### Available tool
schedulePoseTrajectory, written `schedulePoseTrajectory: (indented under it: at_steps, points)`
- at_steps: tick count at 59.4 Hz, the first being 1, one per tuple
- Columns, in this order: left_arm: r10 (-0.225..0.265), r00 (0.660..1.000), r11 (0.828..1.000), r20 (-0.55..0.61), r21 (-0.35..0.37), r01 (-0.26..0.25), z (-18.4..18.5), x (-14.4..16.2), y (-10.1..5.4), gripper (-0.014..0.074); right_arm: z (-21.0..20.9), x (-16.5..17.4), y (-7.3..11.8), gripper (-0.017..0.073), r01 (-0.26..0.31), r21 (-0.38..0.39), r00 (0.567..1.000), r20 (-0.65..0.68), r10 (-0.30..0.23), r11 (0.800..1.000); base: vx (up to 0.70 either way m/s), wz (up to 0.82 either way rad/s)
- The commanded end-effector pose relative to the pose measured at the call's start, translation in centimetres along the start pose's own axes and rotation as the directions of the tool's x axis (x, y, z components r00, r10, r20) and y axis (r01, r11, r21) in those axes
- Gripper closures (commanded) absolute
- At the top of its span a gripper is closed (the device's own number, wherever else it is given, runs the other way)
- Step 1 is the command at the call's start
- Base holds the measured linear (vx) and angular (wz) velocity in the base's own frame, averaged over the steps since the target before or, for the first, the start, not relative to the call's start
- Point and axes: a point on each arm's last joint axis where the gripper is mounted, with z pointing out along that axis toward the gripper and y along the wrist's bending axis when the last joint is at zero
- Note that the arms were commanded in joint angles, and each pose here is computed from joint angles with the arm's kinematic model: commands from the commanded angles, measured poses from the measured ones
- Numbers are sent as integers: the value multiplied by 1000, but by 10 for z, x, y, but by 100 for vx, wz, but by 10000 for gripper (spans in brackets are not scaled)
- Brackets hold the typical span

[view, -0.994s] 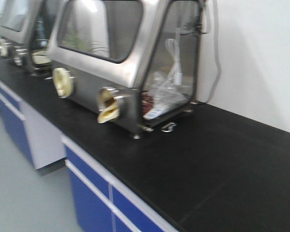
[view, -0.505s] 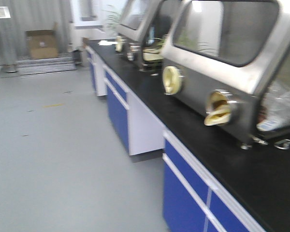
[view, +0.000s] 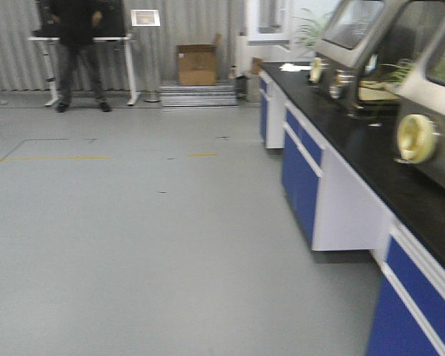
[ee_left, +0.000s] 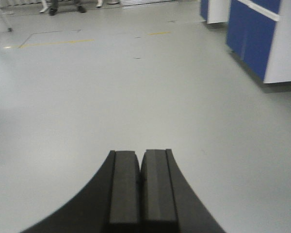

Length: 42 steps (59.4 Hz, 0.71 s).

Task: Pick beaker and place in left cabinet
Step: 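Drive the base away from the bench holding the beaker in the right gripper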

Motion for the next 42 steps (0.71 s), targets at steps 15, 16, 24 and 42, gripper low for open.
schedulePoseTrajectory:
  at_steps: [15,16,24,42]
  points:
    - [-2,995,1000,99,18,0,-3,-12,-1,590,-1,-12,2,564,10,-24,999,44,-9,1000,21,48]
    - [-2,995,1000,99,18,0,-3,-12,-1,590,-1,-12,2,564,10,-24,999,44,-9,1000,27,40]
    - [-2,995,1000,99,18,0,-3,-12,-1,590,-1,-12,2,564,10,-24,999,44,-9,1000,30,33]
    - [-2,995,1000,99,18,0,-3,-12,-1,590,-1,-12,2,564,10,-24,999,44,-9,1000,40,8]
